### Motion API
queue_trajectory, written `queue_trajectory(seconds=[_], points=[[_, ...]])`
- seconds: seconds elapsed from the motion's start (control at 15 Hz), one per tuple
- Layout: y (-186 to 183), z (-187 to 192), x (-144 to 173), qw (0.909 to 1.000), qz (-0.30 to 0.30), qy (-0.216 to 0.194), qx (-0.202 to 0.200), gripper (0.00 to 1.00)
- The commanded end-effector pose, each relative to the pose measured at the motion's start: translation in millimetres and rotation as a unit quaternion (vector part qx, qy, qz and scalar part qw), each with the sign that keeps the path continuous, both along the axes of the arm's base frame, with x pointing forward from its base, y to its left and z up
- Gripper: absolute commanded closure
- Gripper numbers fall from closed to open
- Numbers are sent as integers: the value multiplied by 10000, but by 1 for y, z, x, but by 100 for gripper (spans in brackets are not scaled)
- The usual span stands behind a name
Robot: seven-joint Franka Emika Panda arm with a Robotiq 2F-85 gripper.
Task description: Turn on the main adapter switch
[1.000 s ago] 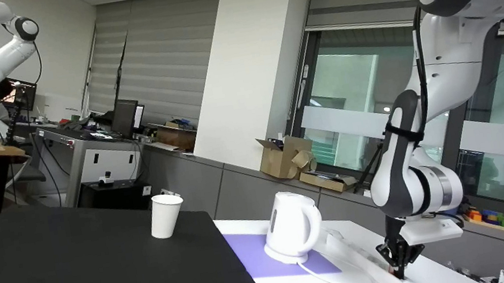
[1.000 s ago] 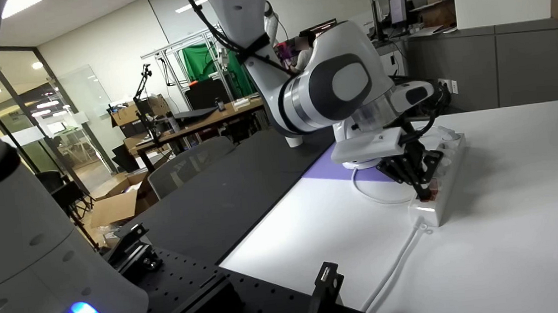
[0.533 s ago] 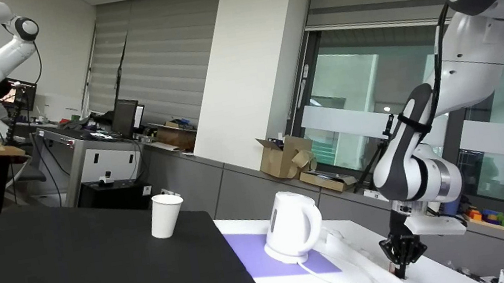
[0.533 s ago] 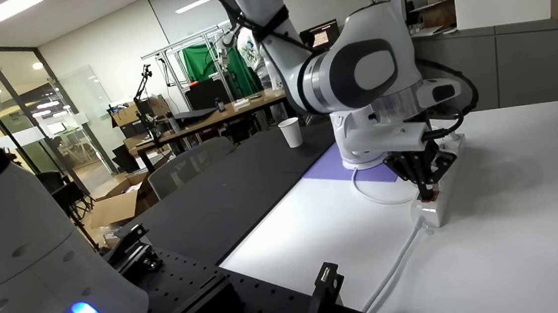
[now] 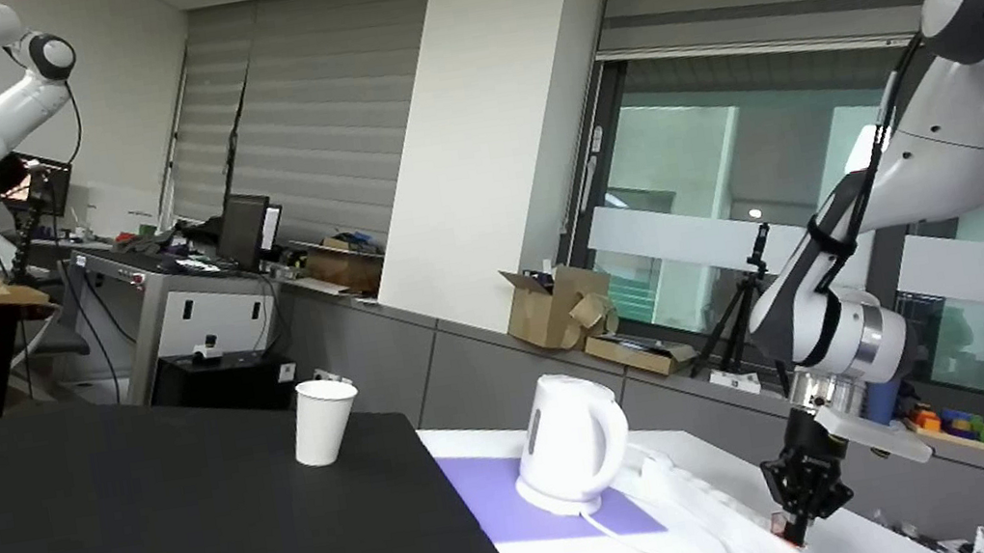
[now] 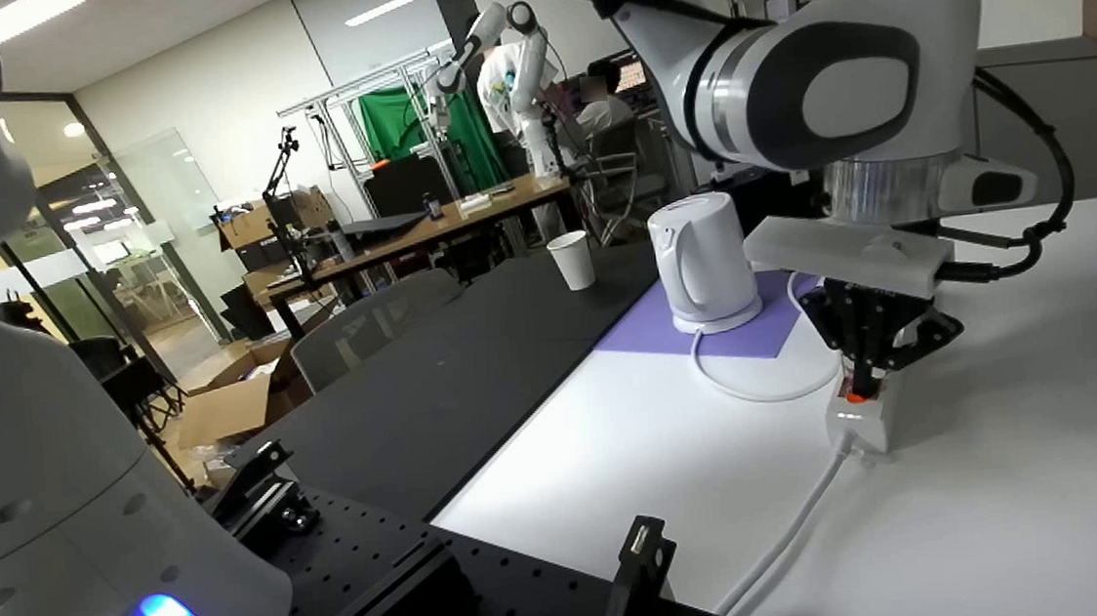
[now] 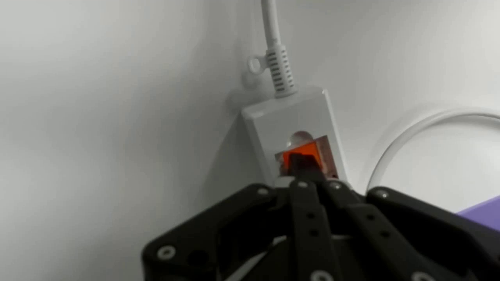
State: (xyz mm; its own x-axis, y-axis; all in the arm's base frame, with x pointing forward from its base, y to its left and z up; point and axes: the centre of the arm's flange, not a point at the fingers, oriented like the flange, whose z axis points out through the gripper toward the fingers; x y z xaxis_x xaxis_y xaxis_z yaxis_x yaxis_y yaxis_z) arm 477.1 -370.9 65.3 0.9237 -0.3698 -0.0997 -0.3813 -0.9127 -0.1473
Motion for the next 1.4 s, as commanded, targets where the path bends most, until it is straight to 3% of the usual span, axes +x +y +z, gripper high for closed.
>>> queue_trajectory(seconds=[0.0,0.2,0.4,0.87,1.27,1.33], points=[[-19,-37,7,9990,-81,19,431,100],[-15,-23,10,9981,-133,66,593,100],[0,5,16,9990,-65,194,396,100],[55,79,35,9969,601,207,-457,100],[87,115,33,9871,861,82,-1349,100],[90,117,31,9853,830,48,-1493,96]])
